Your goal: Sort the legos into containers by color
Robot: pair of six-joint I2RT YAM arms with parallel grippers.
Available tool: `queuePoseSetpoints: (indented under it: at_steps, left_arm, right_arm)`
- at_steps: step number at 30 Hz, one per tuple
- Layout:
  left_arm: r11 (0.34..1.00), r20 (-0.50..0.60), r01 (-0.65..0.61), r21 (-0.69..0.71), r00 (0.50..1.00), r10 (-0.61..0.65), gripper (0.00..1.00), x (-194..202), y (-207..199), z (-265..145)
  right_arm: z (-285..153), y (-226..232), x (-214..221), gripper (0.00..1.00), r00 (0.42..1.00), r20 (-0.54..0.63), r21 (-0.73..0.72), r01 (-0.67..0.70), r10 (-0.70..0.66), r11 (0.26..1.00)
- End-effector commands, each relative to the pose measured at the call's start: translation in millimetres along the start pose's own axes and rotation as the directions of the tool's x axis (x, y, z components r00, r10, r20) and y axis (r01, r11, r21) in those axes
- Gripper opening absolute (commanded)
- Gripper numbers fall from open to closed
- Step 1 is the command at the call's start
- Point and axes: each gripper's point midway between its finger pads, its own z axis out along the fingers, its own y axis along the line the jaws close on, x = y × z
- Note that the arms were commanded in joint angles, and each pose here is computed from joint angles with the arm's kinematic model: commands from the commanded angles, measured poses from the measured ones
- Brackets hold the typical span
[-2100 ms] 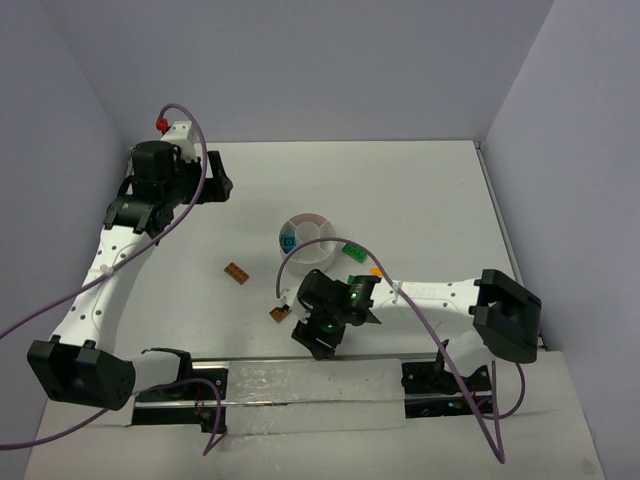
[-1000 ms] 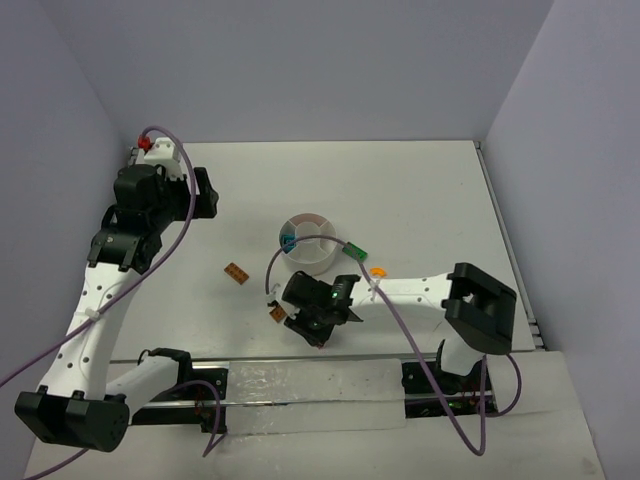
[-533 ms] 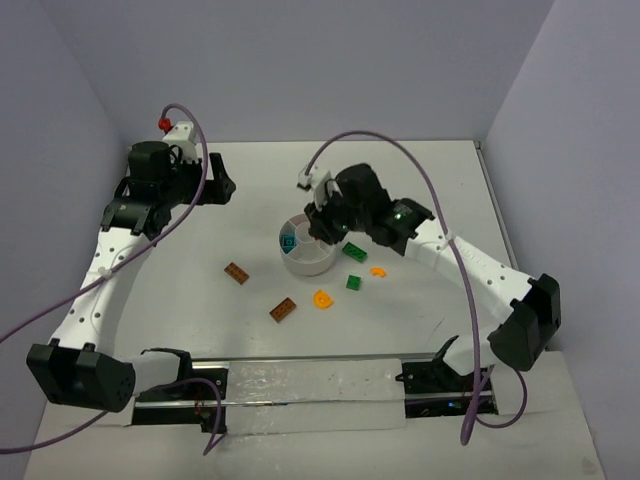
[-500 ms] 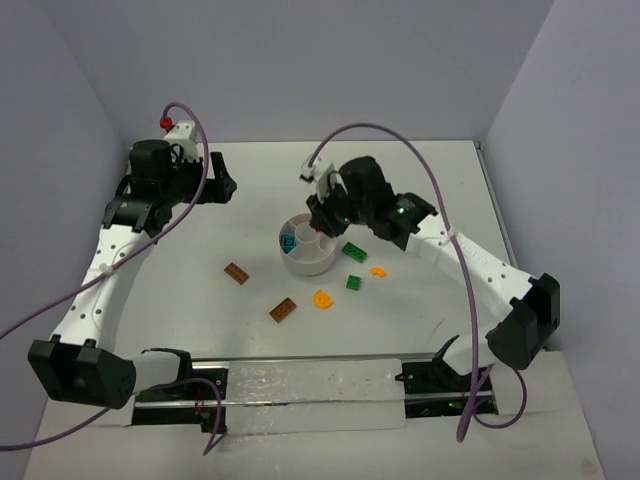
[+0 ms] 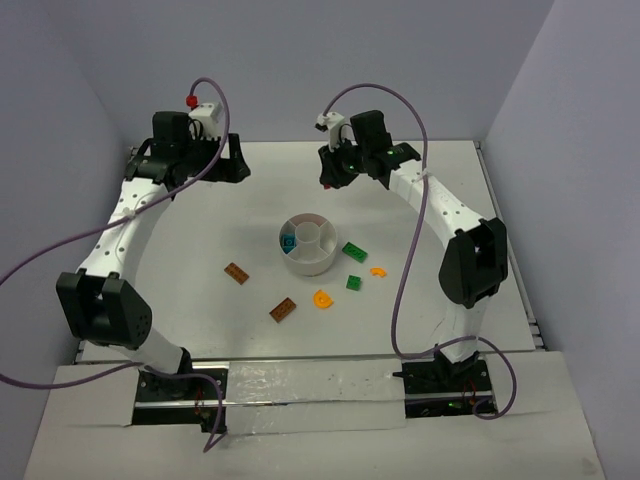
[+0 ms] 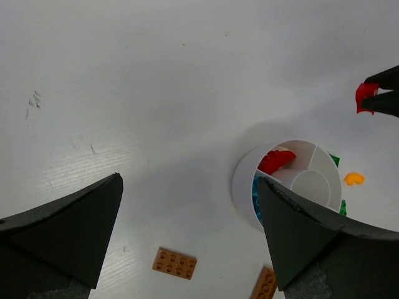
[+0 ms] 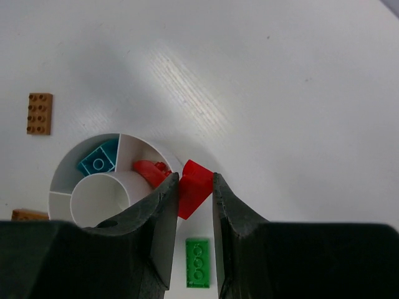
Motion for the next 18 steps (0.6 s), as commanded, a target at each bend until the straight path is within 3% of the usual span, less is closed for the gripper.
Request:
queuePoseSetpoints:
  at_steps: [1, 18]
  left_arm:
    - [0.999, -0.012, -0.032, 0.014, 0.999, 0.032, 0.99, -7, 1, 3]
    - [1.0, -0.059, -0.018, 0.023, 0.998, 0.02, 0.99, 8, 5, 19]
  right_arm:
    - [-3, 15, -14, 0.04, 0.999, 0.031, -0.075, 0.037, -0.035, 0.997]
    - [26, 23, 40, 0.06, 0.992, -0.113, -0.173, 0.029, -0.049, 0.984]
